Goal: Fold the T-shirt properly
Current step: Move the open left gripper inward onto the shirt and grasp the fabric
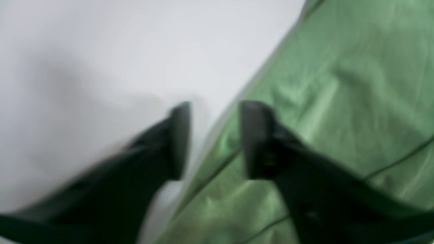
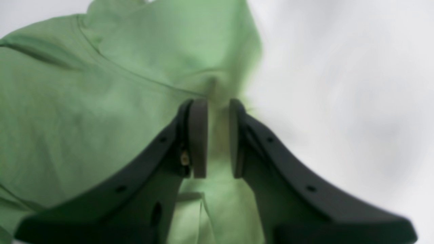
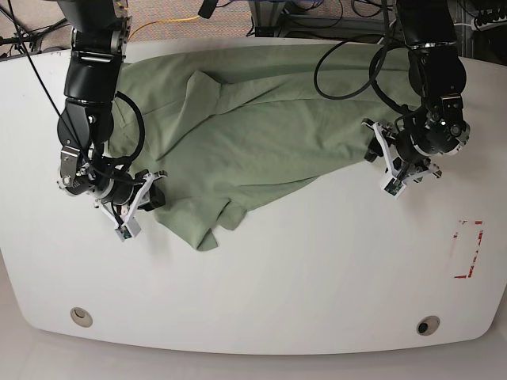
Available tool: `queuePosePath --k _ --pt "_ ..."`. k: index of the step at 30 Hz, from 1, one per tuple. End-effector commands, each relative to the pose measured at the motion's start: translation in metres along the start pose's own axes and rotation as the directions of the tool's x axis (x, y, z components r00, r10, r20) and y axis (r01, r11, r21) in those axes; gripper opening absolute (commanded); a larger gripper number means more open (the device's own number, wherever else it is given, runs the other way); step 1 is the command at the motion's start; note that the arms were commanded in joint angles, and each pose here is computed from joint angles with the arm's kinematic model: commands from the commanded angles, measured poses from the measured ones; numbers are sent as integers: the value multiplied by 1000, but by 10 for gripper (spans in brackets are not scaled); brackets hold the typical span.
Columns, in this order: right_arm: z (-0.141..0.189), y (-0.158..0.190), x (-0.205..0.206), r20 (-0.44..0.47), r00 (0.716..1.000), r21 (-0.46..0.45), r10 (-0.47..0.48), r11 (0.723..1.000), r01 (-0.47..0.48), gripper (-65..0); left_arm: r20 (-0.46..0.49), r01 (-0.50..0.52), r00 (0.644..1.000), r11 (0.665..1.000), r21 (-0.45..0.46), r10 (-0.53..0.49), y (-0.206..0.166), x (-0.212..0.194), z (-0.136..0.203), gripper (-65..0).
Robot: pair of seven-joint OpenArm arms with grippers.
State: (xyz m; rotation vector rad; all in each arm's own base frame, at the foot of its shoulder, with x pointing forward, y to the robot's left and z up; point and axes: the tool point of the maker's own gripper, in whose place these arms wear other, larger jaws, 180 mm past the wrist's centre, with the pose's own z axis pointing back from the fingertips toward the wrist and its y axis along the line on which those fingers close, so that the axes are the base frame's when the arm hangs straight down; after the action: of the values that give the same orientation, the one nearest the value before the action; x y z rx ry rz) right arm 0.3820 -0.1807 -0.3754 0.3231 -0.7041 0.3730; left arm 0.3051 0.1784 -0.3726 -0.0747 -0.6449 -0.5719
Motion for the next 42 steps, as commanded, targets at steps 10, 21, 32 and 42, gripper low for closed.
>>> queuePosePath --k 10,21,32,42 --pt "6 -5 8 32 999 -11 8 1000 -8 -550 -31 -51 998 998 -40 50 1 -12 -15 -247" --pt "7 -5 9 35 999 -12 8 1000 -8 -541 -61 5 998 992 -126 -13 -28 -9 -32 -501" --pt "20 -40 30 106 988 -115 -113 985 125 -233 -42 -9 999 992 -124 4 -29 -1 -34 -625" --pt "-6 -58 14 44 991 -144 -125 981 130 -235 15 37 999 995 -91 -35 -26 19 -21 -625"
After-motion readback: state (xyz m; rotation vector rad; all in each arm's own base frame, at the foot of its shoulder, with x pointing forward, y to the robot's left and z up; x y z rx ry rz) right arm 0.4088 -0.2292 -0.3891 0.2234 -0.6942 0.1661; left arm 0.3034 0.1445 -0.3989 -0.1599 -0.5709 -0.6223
